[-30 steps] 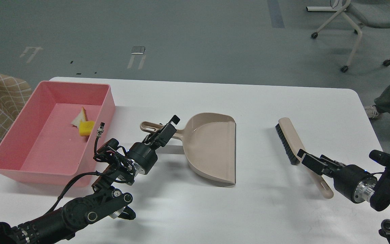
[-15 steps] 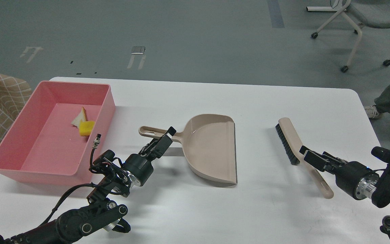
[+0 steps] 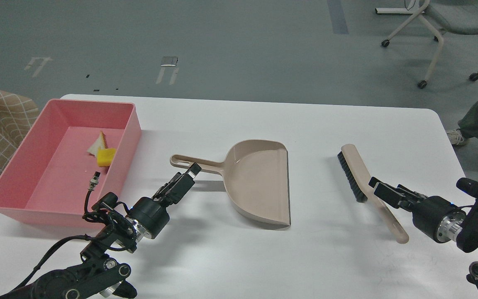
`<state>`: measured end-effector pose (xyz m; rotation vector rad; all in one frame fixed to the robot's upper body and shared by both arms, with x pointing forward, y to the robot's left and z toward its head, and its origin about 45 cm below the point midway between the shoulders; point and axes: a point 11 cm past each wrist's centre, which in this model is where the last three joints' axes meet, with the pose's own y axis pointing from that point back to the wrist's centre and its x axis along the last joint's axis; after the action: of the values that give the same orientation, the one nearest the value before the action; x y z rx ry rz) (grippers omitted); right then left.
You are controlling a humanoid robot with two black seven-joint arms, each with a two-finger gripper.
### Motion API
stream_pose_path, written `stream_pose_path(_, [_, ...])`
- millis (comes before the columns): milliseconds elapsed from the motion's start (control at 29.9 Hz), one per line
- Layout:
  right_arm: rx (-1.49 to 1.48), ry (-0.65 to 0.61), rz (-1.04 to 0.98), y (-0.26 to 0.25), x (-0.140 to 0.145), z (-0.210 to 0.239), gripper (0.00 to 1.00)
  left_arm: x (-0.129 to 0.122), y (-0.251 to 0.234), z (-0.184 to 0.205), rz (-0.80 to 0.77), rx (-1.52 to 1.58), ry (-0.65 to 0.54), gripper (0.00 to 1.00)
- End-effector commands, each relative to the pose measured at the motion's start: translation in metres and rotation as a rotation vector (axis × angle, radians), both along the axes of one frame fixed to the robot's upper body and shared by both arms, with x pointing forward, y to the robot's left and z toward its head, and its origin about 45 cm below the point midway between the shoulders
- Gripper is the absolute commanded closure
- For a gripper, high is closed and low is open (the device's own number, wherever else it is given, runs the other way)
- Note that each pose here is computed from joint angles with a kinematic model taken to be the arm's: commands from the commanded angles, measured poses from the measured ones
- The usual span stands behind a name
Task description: Sweep and dump garbage into bin
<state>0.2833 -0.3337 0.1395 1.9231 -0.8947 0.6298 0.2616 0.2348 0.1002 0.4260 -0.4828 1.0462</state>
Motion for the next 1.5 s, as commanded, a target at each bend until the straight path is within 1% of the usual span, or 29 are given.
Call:
stream_pose_path(0, [0.001,-0.003,0.002,0.0,0.001,0.001,0.08,-0.013,0.005,0.006,-0.008,-0.012,0.011,0.01])
stream_pose_path(134, [0.001,-0.014,0.006,0.001,0.003,0.004,0.08,-0.027,0.014,0.013,-0.013,-0.017,0.022,0.01])
stream_pose_path(167, [0.001,-0.014,0.006,0.001,0.003,0.004,0.08,-0.027,0.014,0.013,-0.013,-0.017,0.022,0.01])
stream_pose_path(267, [-0.001,-0.043,-0.02,-0.009,0.008,0.014,0.05,-0.025,0.024,0.034,-0.015,-0.024,-0.017,0.01])
stream_pose_path(334, [-0.004,-0.094,-0.05,-0.02,0.016,0.031,0.05,-0.022,0.017,0.066,-0.039,-0.076,-0.08,0.01])
stream_pose_path(401, [-0.009,-0.128,-0.063,-0.026,0.022,0.042,0.05,-0.023,0.012,0.083,-0.054,-0.11,-0.107,0.01])
stream_pose_path(501, [-0.028,-0.229,-0.091,-0.041,0.036,0.078,0.03,-0.02,0.016,0.105,-0.065,-0.115,-0.157,0.01])
stream_pose_path(535, [-0.015,-0.272,-0.103,-0.044,0.044,0.093,0.03,-0.014,0.021,0.111,-0.058,-0.103,-0.18,0.01])
stream_pose_path(635, [0.048,-0.327,-0.104,-0.041,0.055,0.114,0.03,-0.002,0.026,0.126,-0.034,-0.104,-0.228,0.01])
stream_pose_path(702, [0.163,-0.375,-0.092,-0.033,0.063,0.134,0.03,0.018,0.03,0.148,0.005,-0.144,-0.285,0.01])
stream_pose_path(836, [0.308,-0.419,-0.082,-0.024,0.069,0.152,0.03,0.046,0.021,0.18,0.043,-0.285,-0.322,0.02])
stream_pose_path(902, [0.421,-0.441,-0.071,-0.017,0.072,0.163,0.03,0.072,0.02,0.205,0.095,-0.407,-0.348,0.02])
stream_pose_path(969, [0.537,-0.464,-0.054,-0.002,0.077,0.173,0.03,0.086,0.01,0.218,0.09,-0.517,-0.342,0.02])
stream_pose_path(1036, [0.615,-0.478,-0.044,0.008,0.08,0.178,0.03,0.093,0.001,0.225,0.077,-0.582,-0.336,0.02])
stream_pose_path(1103, [0.734,-0.51,-0.018,0.022,0.086,0.193,0.03,0.101,-0.016,0.236,0.024,-0.637,-0.337,0.01])
stream_pose_path(1237, [0.948,-0.538,0.012,0.037,0.087,0.212,0.04,0.116,-0.037,0.252,-0.047,-0.693,-0.34,0.01])
stream_pose_path(1270, [1.043,-0.538,0.026,0.044,0.087,0.217,0.03,0.123,-0.046,0.262,-0.072,-0.739,-0.342,0.01])
stream_pose_path(1303, [1.078,-0.54,0.034,0.046,0.087,0.221,0.03,0.127,-0.049,0.265,-0.079,-0.762,-0.337,0.01])
stream_pose_path(1337, [1.125,-0.546,0.045,0.048,0.088,0.227,0.03,0.137,-0.047,0.268,-0.076,-0.802,-0.324,0.01])
stream_pose_path(1370, [1.156,-0.564,0.047,0.05,0.09,0.234,0.03,0.146,-0.041,0.264,-0.067,-0.828,-0.298,0.01])
stream_pose_path(1404, [1.169,-0.571,0.043,0.051,0.09,0.235,0.03,0.15,-0.04,0.261,-0.067,-0.841,-0.282,0.01])
stream_pose_path(1471, [1.215,-0.588,0.017,0.056,0.091,0.235,0.0,0.158,-0.042,0.253,-0.093,-0.89,-0.234,0.01])
